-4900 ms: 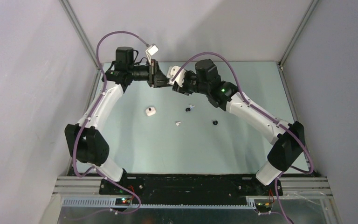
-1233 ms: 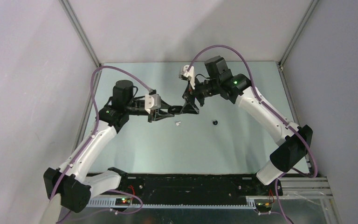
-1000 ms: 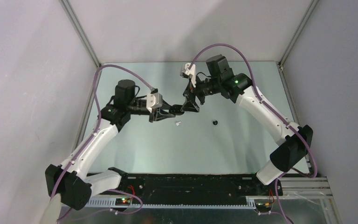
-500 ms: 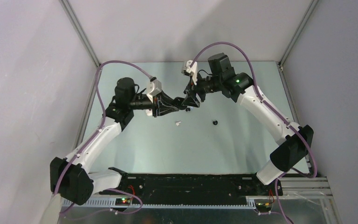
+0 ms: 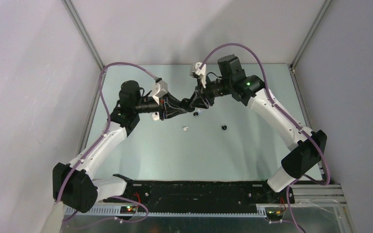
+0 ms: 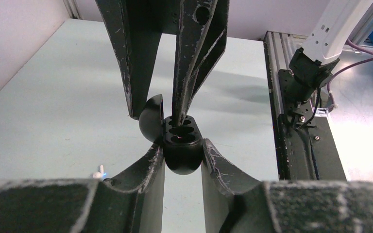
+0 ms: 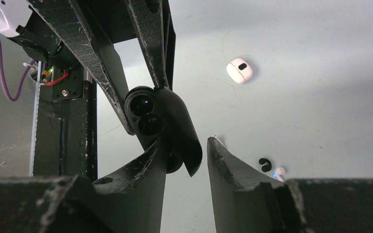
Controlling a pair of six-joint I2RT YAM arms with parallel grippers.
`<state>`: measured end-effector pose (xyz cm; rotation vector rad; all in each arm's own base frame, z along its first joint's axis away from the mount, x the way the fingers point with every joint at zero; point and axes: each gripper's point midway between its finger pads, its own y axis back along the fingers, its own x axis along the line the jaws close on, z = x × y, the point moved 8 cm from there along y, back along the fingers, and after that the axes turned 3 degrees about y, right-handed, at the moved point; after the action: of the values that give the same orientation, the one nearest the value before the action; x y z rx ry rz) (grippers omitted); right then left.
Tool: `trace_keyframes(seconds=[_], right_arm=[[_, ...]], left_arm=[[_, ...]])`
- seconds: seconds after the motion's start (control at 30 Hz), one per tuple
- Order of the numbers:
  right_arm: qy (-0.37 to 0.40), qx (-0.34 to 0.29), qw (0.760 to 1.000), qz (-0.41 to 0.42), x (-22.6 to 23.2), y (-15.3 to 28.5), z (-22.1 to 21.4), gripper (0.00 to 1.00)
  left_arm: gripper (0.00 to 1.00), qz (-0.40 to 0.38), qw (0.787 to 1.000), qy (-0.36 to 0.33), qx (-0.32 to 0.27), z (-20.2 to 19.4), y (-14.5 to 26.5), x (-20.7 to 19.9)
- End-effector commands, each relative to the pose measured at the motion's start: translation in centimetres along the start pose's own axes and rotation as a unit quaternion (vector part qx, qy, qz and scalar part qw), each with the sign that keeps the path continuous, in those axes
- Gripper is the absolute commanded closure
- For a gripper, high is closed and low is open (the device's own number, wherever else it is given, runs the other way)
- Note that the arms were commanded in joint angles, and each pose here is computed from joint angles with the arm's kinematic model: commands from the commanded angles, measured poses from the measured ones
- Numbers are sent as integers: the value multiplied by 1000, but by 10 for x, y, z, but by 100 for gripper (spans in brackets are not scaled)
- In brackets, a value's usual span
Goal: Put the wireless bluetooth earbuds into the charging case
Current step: Pass from the left arm to the right
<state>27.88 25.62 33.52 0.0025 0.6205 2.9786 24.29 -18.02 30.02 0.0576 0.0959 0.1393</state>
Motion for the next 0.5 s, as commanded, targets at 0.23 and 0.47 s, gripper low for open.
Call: trace_keyframes(seconds=[0.23, 0.47], right_arm=[[-9, -9, 1000, 21, 10, 14, 5, 65], [-7, -7, 1000, 23, 11, 14, 5, 77]], left_arm=[[100, 9, 999, -36, -26, 10, 0, 2], [100, 10, 999, -35, -29, 8, -1, 3]])
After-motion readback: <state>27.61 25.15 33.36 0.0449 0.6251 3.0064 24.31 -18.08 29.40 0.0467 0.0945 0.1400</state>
